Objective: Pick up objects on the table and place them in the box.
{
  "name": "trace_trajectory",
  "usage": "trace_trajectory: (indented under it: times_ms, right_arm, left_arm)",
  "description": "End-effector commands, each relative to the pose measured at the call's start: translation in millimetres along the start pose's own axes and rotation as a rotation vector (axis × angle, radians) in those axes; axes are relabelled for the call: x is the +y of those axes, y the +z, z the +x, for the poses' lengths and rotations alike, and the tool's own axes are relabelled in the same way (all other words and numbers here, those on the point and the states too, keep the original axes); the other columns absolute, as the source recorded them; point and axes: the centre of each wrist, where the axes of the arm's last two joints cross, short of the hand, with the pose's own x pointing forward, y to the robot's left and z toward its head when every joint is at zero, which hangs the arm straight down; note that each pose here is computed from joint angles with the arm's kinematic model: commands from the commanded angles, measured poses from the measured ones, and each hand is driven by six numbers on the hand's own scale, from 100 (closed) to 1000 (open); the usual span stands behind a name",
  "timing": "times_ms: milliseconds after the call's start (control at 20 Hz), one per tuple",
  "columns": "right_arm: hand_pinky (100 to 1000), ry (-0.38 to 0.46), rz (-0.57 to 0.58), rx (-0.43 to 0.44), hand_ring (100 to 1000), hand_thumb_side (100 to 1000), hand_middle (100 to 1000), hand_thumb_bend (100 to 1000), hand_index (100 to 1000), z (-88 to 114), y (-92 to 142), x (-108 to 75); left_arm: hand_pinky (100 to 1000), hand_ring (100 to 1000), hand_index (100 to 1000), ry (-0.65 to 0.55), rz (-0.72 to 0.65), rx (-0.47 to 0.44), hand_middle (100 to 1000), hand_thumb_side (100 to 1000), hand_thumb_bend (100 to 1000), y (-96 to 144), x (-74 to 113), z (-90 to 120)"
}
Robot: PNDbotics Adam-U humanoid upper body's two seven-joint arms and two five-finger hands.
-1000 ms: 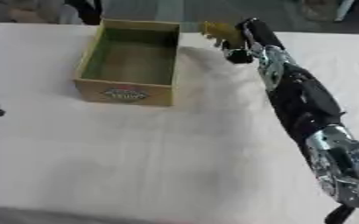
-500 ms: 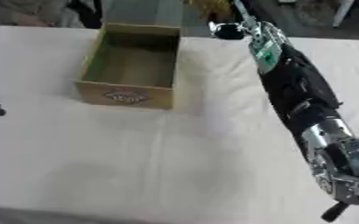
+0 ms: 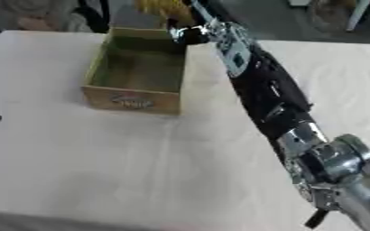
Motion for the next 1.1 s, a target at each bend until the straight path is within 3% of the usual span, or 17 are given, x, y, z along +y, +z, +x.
trace_trajectory:
  times_ms: [50,300,600,950,1100]
  right_arm:
    - [151,0.016,0.001,-0.015,219,229,227,100,354,9.9,-8.1,-1.8]
    - [159,0.039,0.047,0.055,229,244,237,100,363,6.0,-4.6,20.1]
    - [181,0.140,0.091,0.164,252,277,260,100,383,6.6,-0.1,44.4]
    - [213,0.208,0.153,0.179,281,308,289,100,416,11.3,1.3,60.0]
    - [276,0.219,0.176,0.165,341,336,347,100,485,12.8,1.4,63.2]
  left_arm:
    - [549,511,597,-0.001,-0.023,-0.025,496,511,271,-3.0,-2.5,7.3]
    - [549,511,597,0.003,-0.028,-0.023,495,513,271,-3.2,-3.8,7.2]
    - [549,511,597,0.010,-0.035,-0.022,494,515,272,-3.6,-5.7,6.8]
    - [549,510,596,0.013,-0.035,-0.020,493,516,274,-3.3,-6.1,6.2]
    - [549,510,596,0.014,-0.035,-0.019,493,516,277,-3.2,-6.2,5.9]
